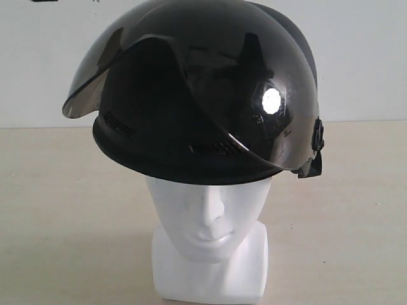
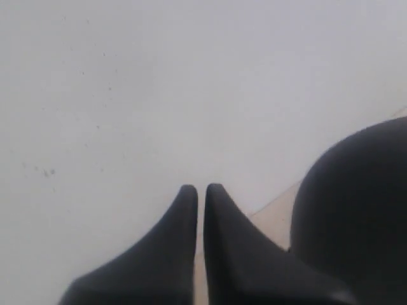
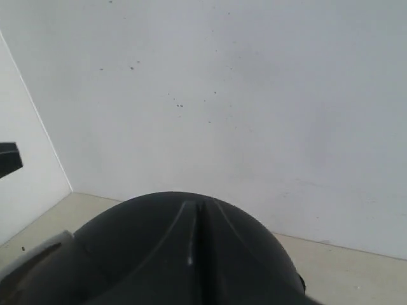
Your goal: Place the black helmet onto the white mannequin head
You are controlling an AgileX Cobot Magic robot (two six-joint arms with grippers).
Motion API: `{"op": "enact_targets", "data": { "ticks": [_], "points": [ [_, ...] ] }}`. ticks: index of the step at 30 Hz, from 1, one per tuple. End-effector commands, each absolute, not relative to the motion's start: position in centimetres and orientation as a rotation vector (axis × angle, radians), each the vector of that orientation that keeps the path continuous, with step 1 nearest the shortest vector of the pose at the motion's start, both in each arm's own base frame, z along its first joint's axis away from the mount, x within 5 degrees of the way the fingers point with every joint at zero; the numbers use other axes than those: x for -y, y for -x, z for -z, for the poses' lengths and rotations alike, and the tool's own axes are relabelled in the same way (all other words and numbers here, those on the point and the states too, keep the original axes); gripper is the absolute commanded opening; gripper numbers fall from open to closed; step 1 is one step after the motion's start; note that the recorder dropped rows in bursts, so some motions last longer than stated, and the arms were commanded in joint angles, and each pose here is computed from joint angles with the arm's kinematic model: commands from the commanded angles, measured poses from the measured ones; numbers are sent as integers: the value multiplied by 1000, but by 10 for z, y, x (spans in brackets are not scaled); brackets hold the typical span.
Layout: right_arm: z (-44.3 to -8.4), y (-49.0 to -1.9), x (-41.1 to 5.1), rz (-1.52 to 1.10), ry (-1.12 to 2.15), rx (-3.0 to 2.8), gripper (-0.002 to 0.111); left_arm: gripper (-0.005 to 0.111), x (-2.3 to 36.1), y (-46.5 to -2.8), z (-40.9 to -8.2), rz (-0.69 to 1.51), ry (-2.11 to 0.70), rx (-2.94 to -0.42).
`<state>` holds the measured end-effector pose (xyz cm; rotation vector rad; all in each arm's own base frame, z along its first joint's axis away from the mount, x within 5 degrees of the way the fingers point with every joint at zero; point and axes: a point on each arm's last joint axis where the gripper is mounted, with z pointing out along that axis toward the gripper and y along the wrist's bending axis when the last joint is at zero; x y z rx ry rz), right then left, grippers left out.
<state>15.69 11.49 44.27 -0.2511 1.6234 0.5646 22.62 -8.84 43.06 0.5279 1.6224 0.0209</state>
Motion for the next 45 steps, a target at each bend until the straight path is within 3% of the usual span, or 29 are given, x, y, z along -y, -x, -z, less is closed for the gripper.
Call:
{"op": "enact_targets", "data": {
  "ticks": [1,5,8,11,20,24,30,37,45],
  "points": [
    [-462,-153,-114,-555,288,-1634,0,4,88,-246,-450,-114,-583,-1521],
    [-474,-159,-122,-539,351,-1717,0,4,74,-274,-450,-140,-492,-1667],
    [-478,-167,-131,-502,403,-1769,0,4,66,-289,-435,-76,-402,-1896],
    [-485,-172,-135,-504,399,-1761,0,4,68,-294,-431,41,-354,-1959],
    [-487,-176,-136,-446,429,-1767,0,4,95,-286,-450,337,-564,-1721],
    [-485,-177,-136,-431,439,-1782,0,4,81,-297,-464,230,-469,-1589],
    [-490,-185,-147,-431,482,-1832,0,4,78,-328,-470,240,-669,-1640],
    [-505,-206,-186,-489,718,-2014,0,4,96,-373,-422,443,-1069,-1678],
    [-493,-206,-195,-503,831,-2156,0,4,106,-361,-422,563,-1261,-1534]
  ]
}}
